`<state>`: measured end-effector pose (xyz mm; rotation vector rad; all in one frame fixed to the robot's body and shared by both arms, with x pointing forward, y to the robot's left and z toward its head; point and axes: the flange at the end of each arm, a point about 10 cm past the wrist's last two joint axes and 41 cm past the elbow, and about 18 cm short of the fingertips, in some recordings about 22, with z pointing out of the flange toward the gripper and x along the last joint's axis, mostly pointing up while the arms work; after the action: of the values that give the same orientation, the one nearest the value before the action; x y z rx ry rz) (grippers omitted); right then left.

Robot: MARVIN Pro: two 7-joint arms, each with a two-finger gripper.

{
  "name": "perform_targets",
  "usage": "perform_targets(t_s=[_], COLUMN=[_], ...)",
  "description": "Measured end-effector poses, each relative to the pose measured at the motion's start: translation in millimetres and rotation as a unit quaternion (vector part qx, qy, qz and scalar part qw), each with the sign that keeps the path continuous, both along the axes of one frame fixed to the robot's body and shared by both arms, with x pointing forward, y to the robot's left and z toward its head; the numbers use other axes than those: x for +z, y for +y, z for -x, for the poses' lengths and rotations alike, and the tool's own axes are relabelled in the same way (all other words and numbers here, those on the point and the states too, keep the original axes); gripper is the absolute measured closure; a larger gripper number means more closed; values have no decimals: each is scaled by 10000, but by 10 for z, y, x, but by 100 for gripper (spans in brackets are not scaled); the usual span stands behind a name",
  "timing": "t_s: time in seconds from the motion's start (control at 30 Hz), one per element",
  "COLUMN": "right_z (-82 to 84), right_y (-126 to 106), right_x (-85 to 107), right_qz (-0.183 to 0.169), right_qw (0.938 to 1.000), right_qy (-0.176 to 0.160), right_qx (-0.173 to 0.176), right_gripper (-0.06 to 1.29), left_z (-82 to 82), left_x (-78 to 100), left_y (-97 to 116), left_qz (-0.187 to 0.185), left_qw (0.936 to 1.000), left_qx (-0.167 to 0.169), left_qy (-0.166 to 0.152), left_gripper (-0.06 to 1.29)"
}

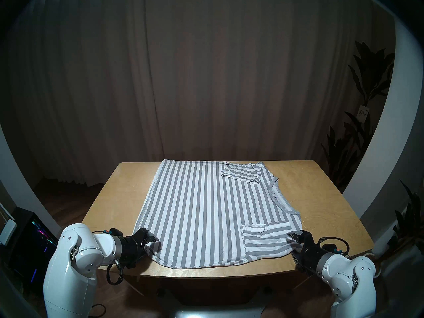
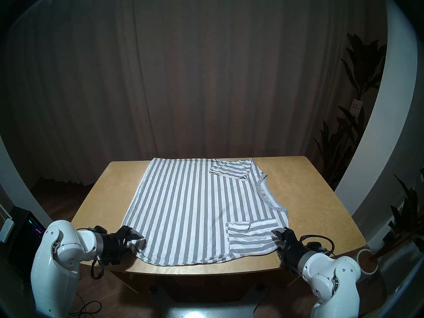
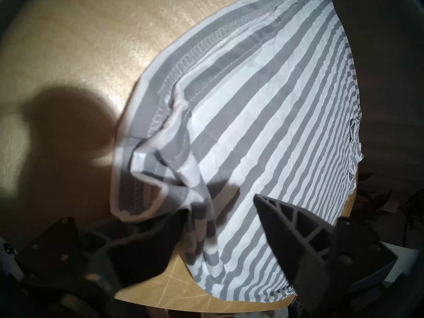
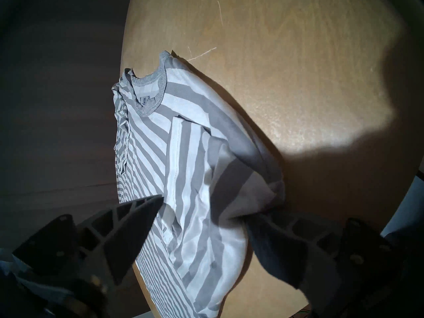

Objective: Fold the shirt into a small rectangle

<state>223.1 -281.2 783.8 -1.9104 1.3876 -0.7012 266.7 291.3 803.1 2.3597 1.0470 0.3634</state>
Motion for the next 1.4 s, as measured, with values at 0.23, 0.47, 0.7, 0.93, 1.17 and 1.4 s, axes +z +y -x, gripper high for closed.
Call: perform_targets(t_s=[0.23, 0.47, 0.7, 0.93, 1.17, 1.4], right_z=[-66, -129, -142, -194, -350, -537], right_y=[33, 21, -108, -166, -196, -260], right_x=[-44, -39, 22, 164, 266, 301], right_qz=[80, 119, 182, 198, 218, 254], right_qw=[9999, 9999, 9996, 9993, 9978, 9959], right_qy=[56, 15, -80, -302, -619, -847], right_qx=[-60, -120, -224, -87, 113, 176], right_gripper=[45, 104, 125, 125, 126, 126], left_z=[-54, -79, -71, -33, -143, -347], left_x=[11, 22, 45, 97, 216, 409], left_y=[-6, -6, 37, 113, 128, 106], left_qz=[14, 19, 7, -75, -6, 10], left_qw=[10000, 10000, 10000, 9998, 9993, 9976], left_qx=[-6, -23, 67, 192, 241, 198], left_qy=[7, 12, 25, 7, -274, -662], left_gripper=[59, 103, 126, 126, 126, 126])
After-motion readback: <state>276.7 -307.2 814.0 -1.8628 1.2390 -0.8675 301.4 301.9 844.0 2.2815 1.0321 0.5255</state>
